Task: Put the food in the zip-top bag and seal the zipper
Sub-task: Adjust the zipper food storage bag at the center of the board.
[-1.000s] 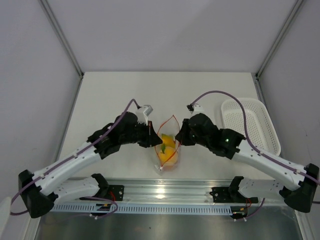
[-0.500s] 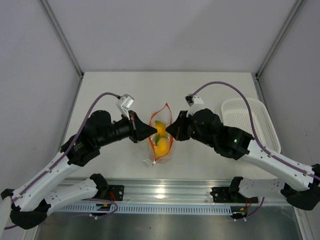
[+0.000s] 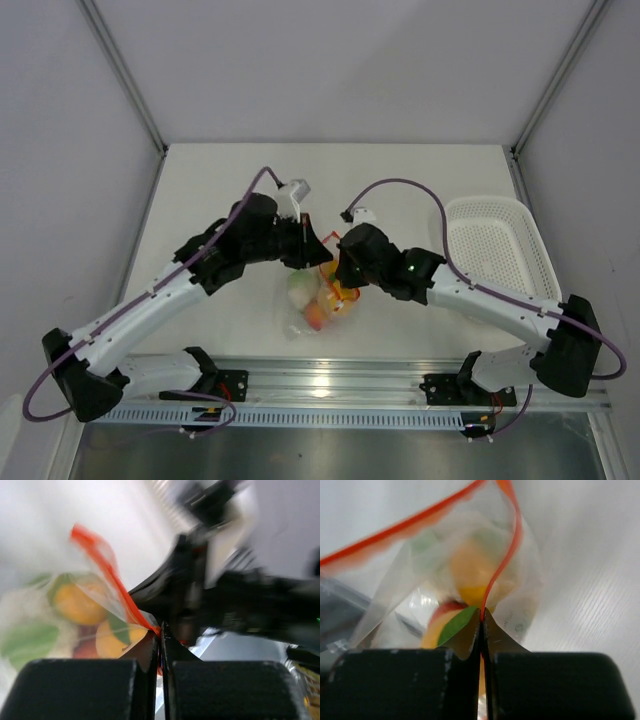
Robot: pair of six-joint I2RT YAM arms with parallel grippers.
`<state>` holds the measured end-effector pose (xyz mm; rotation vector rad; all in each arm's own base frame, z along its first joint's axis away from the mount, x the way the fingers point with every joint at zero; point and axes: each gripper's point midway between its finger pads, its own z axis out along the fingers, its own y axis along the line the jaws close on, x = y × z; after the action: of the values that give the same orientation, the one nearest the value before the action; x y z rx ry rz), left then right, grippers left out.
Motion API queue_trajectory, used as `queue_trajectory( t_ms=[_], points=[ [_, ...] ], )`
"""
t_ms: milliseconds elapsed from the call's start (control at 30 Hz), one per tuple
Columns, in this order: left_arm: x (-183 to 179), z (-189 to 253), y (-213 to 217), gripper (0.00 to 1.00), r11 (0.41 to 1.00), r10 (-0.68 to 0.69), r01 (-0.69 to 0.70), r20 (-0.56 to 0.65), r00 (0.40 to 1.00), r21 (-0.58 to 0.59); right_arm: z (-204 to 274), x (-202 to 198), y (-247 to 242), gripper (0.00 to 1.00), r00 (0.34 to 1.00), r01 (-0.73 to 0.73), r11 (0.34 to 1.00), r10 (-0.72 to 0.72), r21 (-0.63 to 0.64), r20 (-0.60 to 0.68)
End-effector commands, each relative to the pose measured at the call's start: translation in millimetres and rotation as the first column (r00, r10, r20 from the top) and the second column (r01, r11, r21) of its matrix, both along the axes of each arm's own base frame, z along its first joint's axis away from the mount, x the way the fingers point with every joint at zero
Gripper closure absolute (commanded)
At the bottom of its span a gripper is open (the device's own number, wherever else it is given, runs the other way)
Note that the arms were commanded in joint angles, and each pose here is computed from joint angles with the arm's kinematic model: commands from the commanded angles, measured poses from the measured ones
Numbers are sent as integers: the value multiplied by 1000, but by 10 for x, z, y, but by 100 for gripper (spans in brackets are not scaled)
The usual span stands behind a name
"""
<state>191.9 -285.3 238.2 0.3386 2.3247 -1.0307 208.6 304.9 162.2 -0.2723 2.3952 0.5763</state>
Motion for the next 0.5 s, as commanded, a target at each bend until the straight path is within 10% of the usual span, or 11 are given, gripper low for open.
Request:
queue_trajectory(
  t_ms=[0, 233, 467],
  points=[
    [-16, 1183, -83, 100, 967, 10, 55, 253, 968, -250, 942, 184, 104, 100, 976, -42, 988, 9, 147, 219],
    [274, -476, -112, 99, 990, 130, -125, -89, 987, 58, 551, 196, -55, 100, 986, -65, 974, 29, 217, 163],
    [-28, 451, -698, 99, 995, -72, 79, 122, 990, -57, 314, 86, -629, 100, 992, -27, 998, 20, 55, 121]
  ],
)
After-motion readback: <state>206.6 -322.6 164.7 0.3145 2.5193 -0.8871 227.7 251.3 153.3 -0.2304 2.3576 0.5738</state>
